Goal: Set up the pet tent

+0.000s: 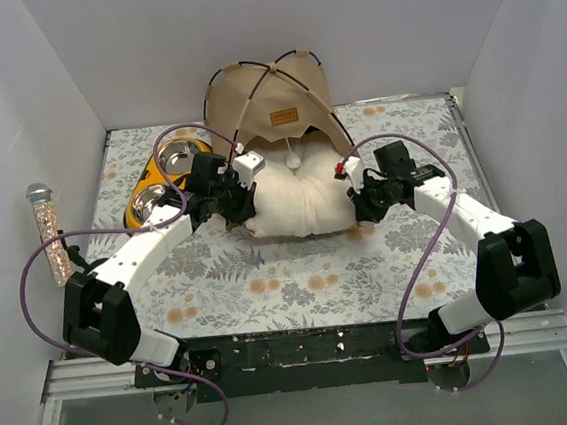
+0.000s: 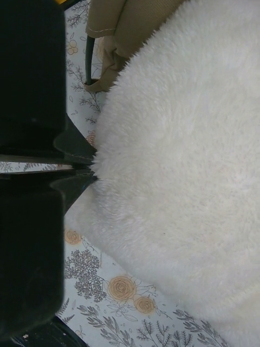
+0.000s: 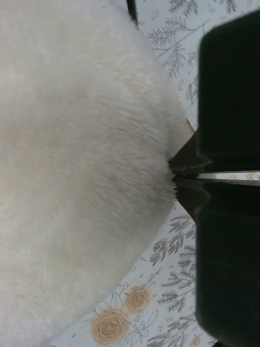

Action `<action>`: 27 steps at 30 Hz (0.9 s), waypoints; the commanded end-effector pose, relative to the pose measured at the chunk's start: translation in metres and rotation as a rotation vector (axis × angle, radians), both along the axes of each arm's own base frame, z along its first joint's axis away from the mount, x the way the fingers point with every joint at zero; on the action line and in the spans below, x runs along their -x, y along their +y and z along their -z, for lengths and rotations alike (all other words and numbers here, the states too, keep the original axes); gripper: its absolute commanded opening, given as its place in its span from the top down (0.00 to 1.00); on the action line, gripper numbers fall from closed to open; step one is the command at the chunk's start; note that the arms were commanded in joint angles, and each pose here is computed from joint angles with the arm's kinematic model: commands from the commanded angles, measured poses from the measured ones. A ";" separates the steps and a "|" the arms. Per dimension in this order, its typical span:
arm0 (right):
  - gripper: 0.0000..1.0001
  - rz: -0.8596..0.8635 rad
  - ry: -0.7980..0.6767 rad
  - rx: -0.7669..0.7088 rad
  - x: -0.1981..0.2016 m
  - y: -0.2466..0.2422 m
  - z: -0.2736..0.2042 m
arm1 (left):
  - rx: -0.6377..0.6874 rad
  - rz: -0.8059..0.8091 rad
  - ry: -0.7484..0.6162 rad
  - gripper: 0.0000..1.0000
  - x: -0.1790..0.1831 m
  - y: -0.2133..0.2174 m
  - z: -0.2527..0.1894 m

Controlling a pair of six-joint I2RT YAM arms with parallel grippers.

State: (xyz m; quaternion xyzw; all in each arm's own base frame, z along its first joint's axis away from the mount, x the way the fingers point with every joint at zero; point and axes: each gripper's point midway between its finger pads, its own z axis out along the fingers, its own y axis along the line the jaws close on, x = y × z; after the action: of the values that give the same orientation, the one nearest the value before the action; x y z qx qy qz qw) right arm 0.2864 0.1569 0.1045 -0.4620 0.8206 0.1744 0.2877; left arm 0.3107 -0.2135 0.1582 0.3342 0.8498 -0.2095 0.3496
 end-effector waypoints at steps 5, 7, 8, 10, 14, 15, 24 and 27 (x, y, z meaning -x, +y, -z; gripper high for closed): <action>0.99 0.021 -0.437 -0.222 -0.077 0.086 -0.118 | 0.056 0.052 -0.292 1.00 -0.055 -0.031 -0.060; 0.99 0.027 -0.550 -0.223 -0.089 0.101 -0.139 | 0.038 0.042 -0.363 1.00 -0.073 -0.034 -0.067; 0.99 0.037 -0.595 -0.216 -0.097 0.107 -0.147 | 0.026 0.031 -0.387 1.00 -0.082 -0.034 -0.068; 0.99 0.062 -0.689 -0.209 -0.115 0.118 -0.162 | 0.013 0.021 -0.456 1.00 -0.096 -0.035 -0.075; 0.99 0.111 -0.846 -0.121 -0.153 0.122 -0.158 | -0.023 -0.001 -0.585 1.00 -0.120 -0.034 -0.074; 0.99 0.117 -0.867 -0.098 -0.160 0.122 -0.151 | -0.037 -0.006 -0.610 1.00 -0.125 -0.033 -0.070; 0.87 0.029 -0.785 0.118 -0.174 0.115 -0.065 | -0.197 -0.009 -0.508 0.86 -0.143 -0.022 0.011; 0.53 0.019 -0.741 0.088 -0.157 0.109 -0.076 | -0.141 0.010 -0.462 0.34 -0.131 -0.018 -0.002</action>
State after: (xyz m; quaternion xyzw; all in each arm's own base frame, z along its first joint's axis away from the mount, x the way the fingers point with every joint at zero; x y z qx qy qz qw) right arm 0.4505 0.2483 0.1261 -0.4983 0.7067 -0.0735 0.4968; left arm 0.4463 -0.2203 0.1196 0.3923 0.7815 -0.0344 0.4839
